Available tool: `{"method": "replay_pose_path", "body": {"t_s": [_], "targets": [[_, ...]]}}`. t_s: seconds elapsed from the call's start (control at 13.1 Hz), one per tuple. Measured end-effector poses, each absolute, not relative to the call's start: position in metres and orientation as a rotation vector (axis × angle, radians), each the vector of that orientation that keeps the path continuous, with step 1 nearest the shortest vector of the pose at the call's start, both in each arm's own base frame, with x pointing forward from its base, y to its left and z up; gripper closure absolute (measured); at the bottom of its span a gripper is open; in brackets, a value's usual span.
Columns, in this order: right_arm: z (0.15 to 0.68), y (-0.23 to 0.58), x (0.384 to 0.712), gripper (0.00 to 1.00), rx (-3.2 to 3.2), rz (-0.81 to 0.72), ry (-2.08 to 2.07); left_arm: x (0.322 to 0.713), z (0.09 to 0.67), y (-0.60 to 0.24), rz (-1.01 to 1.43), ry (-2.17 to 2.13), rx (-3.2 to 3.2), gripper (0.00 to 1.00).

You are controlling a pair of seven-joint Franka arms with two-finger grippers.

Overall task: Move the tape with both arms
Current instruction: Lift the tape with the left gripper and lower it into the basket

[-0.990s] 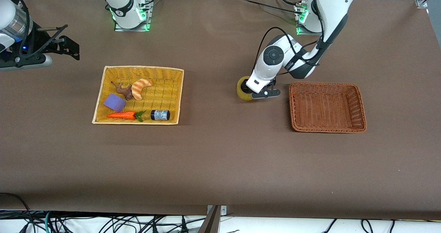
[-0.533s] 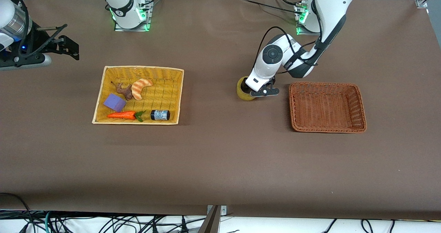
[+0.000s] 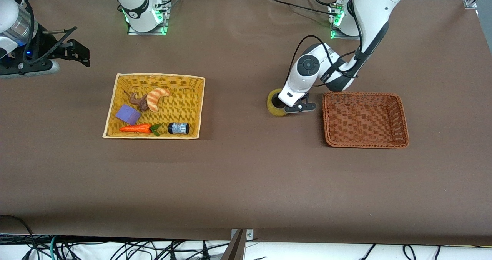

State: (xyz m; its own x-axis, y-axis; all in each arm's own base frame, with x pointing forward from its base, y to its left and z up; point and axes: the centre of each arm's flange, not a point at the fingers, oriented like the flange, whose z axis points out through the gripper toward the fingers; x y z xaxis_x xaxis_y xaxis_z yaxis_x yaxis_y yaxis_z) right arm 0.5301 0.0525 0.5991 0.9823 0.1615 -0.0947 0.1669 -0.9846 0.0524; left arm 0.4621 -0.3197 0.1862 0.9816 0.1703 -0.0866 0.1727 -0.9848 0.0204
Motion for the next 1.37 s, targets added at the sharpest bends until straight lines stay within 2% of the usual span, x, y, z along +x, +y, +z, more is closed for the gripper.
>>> {"method": "replay_pose_path", "body": {"t_s": [0.23, 0.38, 0.53, 0.69, 0.91, 1.37], "targets": [[0.599, 0.052, 0.530, 0.00, 3.068, -0.139, 0.254, 0.491, 0.217, -0.310, -0.238, 0.292, 3.135, 0.78], [0.599, 0.052, 0.530, 0.00, 3.068, -0.139, 0.254, 0.512, 0.270, -0.298, -0.344, 0.147, 3.167, 0.78], [0.599, 0.052, 0.530, 0.00, 3.068, -0.139, 0.253, 0.539, 0.320, -0.251, -0.361, -0.056, 3.192, 0.78], [0.599, 0.052, 0.530, 0.00, 3.068, -0.139, 0.253, 0.565, 0.341, -0.168, -0.361, -0.246, 3.189, 0.78], [0.599, 0.052, 0.530, 0.00, 3.068, -0.139, 0.253, 0.581, 0.330, -0.070, -0.414, -0.393, 3.154, 0.78], [0.599, 0.052, 0.530, 0.00, 3.068, -0.139, 0.253, 0.591, 0.277, -0.029, -0.332, -0.515, 3.124, 0.78]]}}
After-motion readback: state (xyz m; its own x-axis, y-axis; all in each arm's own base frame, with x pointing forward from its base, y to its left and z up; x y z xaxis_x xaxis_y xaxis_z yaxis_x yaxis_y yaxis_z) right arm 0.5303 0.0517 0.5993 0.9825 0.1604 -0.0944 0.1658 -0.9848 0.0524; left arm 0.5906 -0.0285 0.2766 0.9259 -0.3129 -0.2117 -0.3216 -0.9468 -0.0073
